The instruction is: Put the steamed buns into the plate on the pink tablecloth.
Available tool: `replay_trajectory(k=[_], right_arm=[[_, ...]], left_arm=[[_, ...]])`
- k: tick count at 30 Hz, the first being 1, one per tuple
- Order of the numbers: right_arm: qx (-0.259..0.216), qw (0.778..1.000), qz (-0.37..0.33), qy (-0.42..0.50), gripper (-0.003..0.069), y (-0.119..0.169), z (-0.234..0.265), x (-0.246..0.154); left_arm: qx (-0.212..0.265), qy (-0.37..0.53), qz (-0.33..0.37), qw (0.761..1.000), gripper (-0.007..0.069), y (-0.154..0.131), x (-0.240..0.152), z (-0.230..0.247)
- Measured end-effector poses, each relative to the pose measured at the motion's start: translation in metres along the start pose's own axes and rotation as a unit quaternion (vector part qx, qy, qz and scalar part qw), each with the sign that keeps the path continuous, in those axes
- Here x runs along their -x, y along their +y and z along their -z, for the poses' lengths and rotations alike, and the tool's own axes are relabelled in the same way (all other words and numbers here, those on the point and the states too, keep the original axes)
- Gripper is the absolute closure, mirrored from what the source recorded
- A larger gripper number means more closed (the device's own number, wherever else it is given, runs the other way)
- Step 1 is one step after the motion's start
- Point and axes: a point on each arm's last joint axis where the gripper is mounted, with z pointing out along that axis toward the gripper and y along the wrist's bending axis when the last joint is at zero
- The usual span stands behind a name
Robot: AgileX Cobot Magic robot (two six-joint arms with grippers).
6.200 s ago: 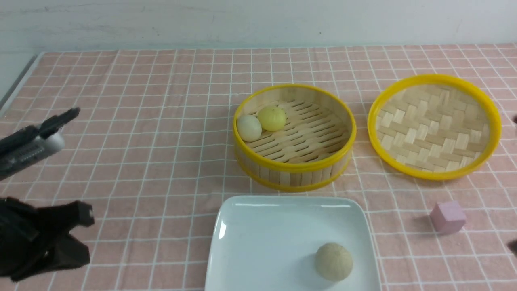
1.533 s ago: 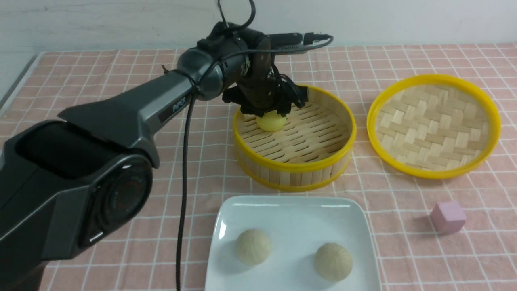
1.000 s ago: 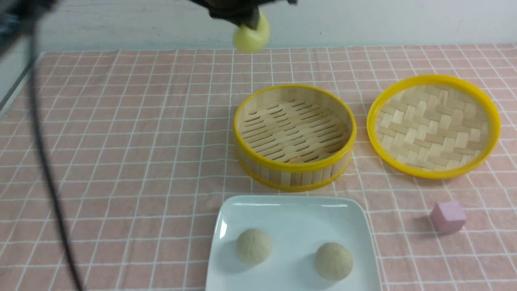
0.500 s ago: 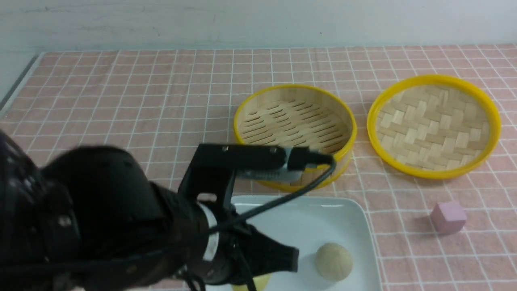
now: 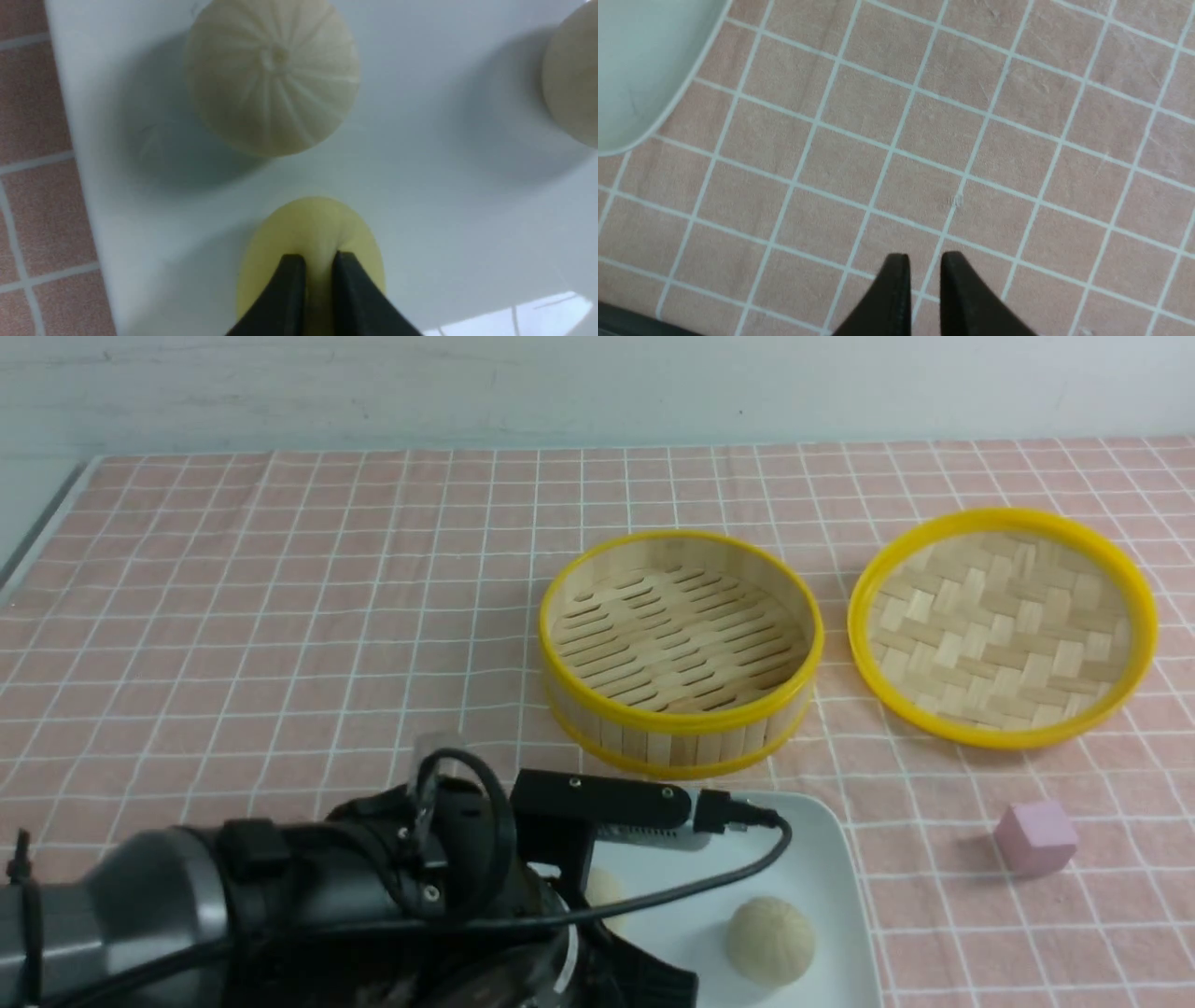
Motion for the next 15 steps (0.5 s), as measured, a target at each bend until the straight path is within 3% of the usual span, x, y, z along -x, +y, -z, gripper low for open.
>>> replay_trajectory(k=[2, 6, 9, 12, 14, 15], right_arm=[[0.0, 1.0, 0.0, -0.022, 0.0652, -0.002, 0.016, -0.003], [-0.002, 0.991, -0.004, -0.135, 0.0672, -0.009, 0.062, -0.018], [0.003, 0.982, -0.014, -0.187, 0.0672, -0.013, 0.078, -0.039], [0.022, 0.957, -0.044, -0.285, 0.0671, -0.018, 0.084, -0.066], [0.038, 0.928, -0.048, -0.367, 0.0671, -0.017, 0.076, -0.072], [0.039, 0.926, -0.048, -0.373, 0.0671, -0.017, 0.075, -0.073]], left_arm=[[-0.002, -0.004, 0.0, 1.0, 0.0465, -0.002, 0.003, 0.002], [-0.011, -0.03, -0.008, 0.999, 0.035, -0.01, 0.017, 0.014], [-0.011, -0.04, -0.012, 0.999, 0.0312, -0.012, 0.023, 0.02], [-0.011, -0.046, -0.014, 0.999, 0.0295, -0.015, 0.027, 0.024], [-0.008, -0.044, -0.015, 0.999, 0.0292, -0.014, 0.027, 0.024], [-0.008, -0.044, -0.015, 0.999, 0.0291, -0.014, 0.027, 0.024]])
